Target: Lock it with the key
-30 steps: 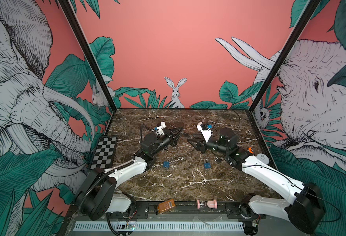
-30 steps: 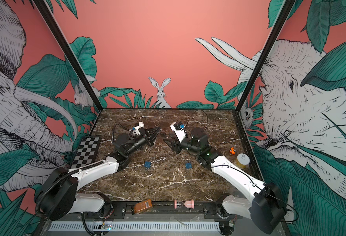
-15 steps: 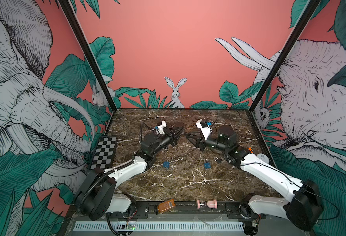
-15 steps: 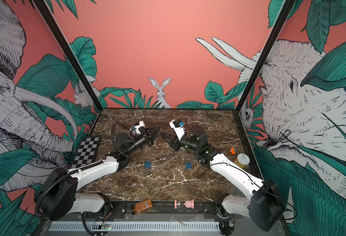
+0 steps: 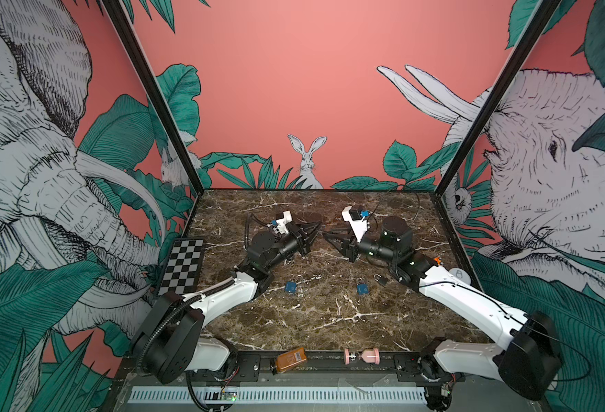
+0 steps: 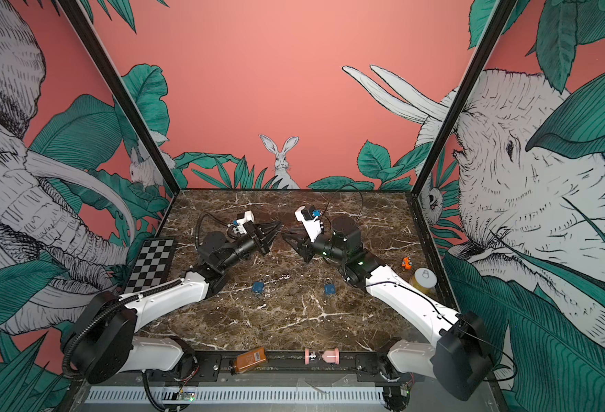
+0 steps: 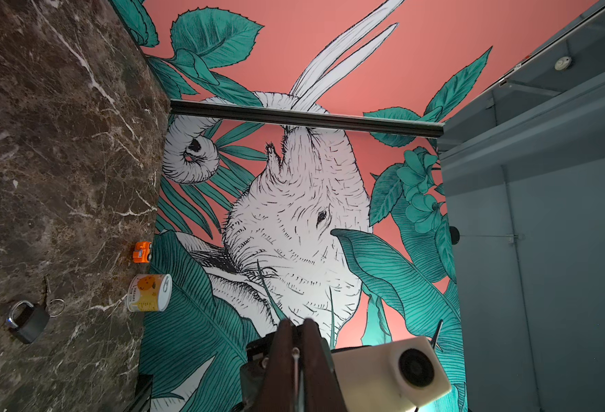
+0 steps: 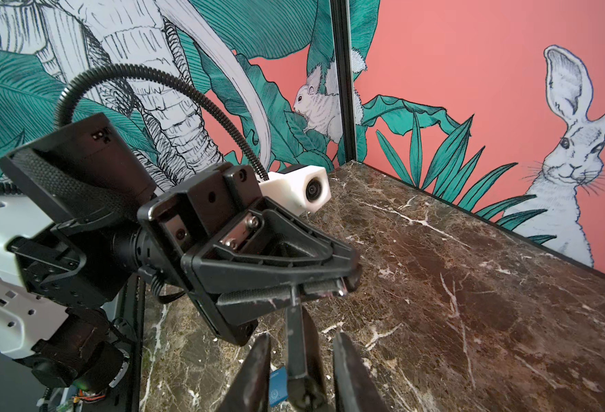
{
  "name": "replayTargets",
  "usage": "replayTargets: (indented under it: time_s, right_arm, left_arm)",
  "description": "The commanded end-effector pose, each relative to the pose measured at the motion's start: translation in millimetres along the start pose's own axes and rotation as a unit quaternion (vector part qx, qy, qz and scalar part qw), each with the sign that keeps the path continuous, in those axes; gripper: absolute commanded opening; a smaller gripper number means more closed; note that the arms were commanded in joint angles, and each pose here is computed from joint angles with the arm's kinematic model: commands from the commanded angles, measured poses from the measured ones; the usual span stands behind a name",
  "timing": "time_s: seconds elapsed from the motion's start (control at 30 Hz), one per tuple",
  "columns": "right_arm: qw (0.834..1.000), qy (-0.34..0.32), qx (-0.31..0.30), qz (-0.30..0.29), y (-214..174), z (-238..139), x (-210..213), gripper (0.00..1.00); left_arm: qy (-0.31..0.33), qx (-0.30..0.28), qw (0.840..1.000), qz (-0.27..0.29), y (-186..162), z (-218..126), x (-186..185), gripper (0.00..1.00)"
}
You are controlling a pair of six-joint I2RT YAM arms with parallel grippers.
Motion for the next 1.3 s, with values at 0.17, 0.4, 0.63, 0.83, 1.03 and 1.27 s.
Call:
replayTargets:
  time_s: [0.17,0.4,0.63,0.83,1.03,1.27]
  right_arm:
    - [1.000,0.011,-0.018,-0.004,10,0,2,0.25]
    - [1.000,0.014,-0.011,0.000,7,3,2,0.25]
    - [1.000,0.010,-0.017,0.002,7,2,1,0.21]
    - [1.000,-0.006,-0.024,-0.004,9,-3,-1,0.27]
    - [1.000,-0.013,-0.026,-0.010,13,-6,-1,0.27]
    - [1.000,-0.014,-0.023,-0.010,11,-8,-1,0.20]
  left_arm:
    - [-0.048,0.017,0.998,0.022,-6,5,-29,0.00]
    - [-0.052,0.020,0.998,0.026,-6,7,-33,0.00]
    - [-0.052,0.025,0.998,0.030,-8,8,-34,0.00]
    - [-0.047,0.025,0.998,0.032,-8,7,-33,0.00]
    - [-0.042,0.026,0.998,0.029,-7,8,-27,0.00]
    - [-0.044,0.026,0.998,0.030,-7,9,-28,0.00]
Point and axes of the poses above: each gripper's point midway between its finger pads, its own z axis out along the fingers, its own x axis along the line the jaws close on, y = z × x, the point moved 3 cm from there along -z, back along the fingers, and after that the axes turned 3 degrees about -z, right-handed, at the moved point
